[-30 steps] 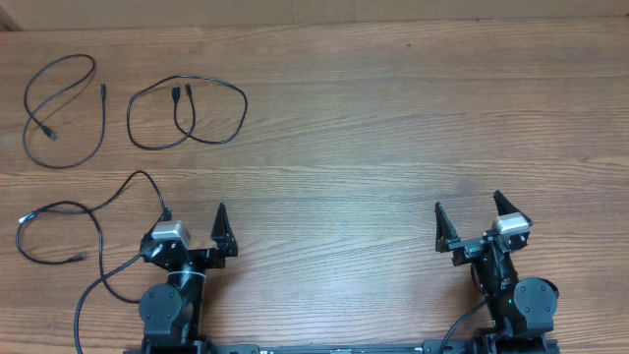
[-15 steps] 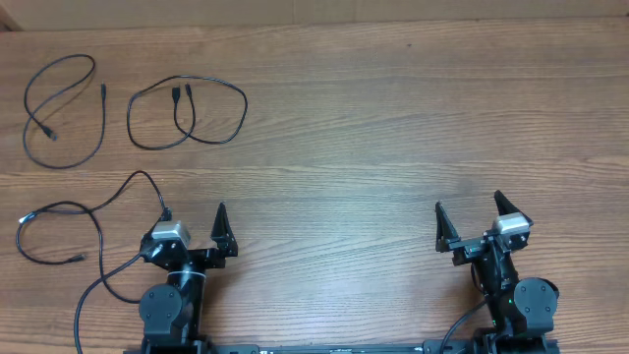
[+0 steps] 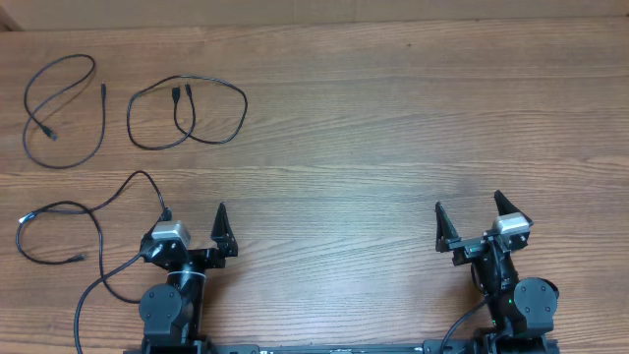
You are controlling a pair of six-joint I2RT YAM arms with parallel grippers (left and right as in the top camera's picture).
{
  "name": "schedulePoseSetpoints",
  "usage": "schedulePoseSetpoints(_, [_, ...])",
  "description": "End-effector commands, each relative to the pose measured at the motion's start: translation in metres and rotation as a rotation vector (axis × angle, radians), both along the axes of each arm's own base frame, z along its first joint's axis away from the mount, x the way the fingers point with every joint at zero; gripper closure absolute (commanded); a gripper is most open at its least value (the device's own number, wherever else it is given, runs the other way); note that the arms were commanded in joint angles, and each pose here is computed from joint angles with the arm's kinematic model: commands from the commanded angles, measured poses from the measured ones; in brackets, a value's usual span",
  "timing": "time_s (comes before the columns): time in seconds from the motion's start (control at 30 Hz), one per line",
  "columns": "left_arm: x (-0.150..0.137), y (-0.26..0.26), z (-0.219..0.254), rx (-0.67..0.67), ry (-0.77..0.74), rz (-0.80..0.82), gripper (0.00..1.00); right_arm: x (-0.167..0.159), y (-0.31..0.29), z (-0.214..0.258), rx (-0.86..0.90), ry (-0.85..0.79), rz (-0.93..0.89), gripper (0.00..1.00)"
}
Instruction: Untangle cables
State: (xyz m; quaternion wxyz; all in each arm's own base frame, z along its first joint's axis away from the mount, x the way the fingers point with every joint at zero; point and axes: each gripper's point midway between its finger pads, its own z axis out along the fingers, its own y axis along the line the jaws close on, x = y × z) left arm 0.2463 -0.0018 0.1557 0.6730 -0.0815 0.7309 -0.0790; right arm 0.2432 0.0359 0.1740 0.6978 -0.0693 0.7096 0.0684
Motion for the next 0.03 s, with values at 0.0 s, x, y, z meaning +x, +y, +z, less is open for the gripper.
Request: schedulePoseSetpoints(0.0, [-0.0002,0.0028,0.0001,0.026,-0.005,0.011,0.00,0.0006,-0.0030,-0.0016,-0.004,-0.005,-0.016,0.00])
